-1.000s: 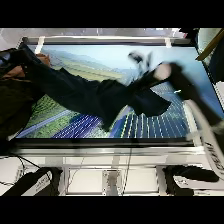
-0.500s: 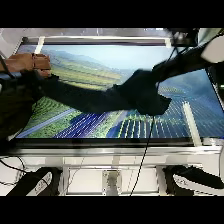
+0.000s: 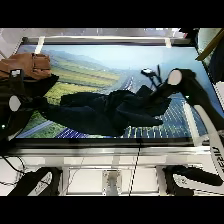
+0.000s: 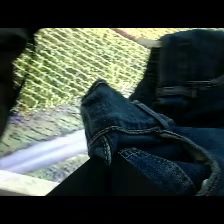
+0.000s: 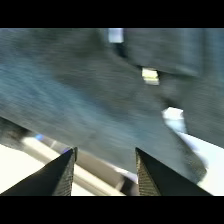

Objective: Fold the clothes and pants, and hang the long-sleeved shirts on hangers.

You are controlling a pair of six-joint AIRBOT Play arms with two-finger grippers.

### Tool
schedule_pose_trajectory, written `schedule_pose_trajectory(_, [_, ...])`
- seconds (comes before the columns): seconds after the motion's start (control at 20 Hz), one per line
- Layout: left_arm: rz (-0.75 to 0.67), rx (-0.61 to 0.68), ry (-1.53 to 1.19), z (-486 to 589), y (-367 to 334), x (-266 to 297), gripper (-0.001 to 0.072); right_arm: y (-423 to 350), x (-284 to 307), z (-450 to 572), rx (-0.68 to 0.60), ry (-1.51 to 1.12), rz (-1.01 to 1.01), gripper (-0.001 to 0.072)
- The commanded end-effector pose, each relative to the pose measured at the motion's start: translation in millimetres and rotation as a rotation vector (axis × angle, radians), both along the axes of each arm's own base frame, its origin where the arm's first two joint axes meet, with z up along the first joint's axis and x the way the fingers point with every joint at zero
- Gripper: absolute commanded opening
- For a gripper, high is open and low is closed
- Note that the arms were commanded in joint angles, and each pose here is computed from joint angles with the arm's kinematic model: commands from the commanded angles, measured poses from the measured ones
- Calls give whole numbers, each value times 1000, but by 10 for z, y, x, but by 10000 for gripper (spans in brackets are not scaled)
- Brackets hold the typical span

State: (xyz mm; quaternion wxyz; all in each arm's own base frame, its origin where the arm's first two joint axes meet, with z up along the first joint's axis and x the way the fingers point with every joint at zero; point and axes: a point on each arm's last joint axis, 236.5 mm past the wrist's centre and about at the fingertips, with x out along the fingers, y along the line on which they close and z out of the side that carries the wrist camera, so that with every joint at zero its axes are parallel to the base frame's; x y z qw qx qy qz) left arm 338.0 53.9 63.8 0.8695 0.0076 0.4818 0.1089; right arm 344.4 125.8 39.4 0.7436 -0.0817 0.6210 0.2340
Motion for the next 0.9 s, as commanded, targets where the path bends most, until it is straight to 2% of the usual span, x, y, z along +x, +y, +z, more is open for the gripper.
schedule_pose_trajectory(0.0, [20,81,-16,113,212,-80,20,-795,69,269,-91,-100,-151,423])
schedule_pose_trajectory(0.15, [56,82,-29,169,327,-130,20,-1360,-334,-149,3,83,-388,461])
schedule_pose_trajectory(0.3, [80,81,-4,140,385,-197,20,-1323,-496,-658,278,162,-612,490])
schedule_pose_trajectory(0.35, [80,79,-1,135,382,-203,20,-1292,-526,-773,327,164,-641,490])
schedule_pose_trajectory(0.5, [80,77,-2,134,376,-202,20,-1256,-693,-1127,346,229,-689,489])
schedule_pose_trajectory(0.7, [86,73,-3,132,376,-202,20,-964,-477,-1267,519,254,-699,489])
schedule_pose_trajectory(0.85, [86,73,-3,132,376,-202,20,-842,-406,-1445,515,266,-687,489])
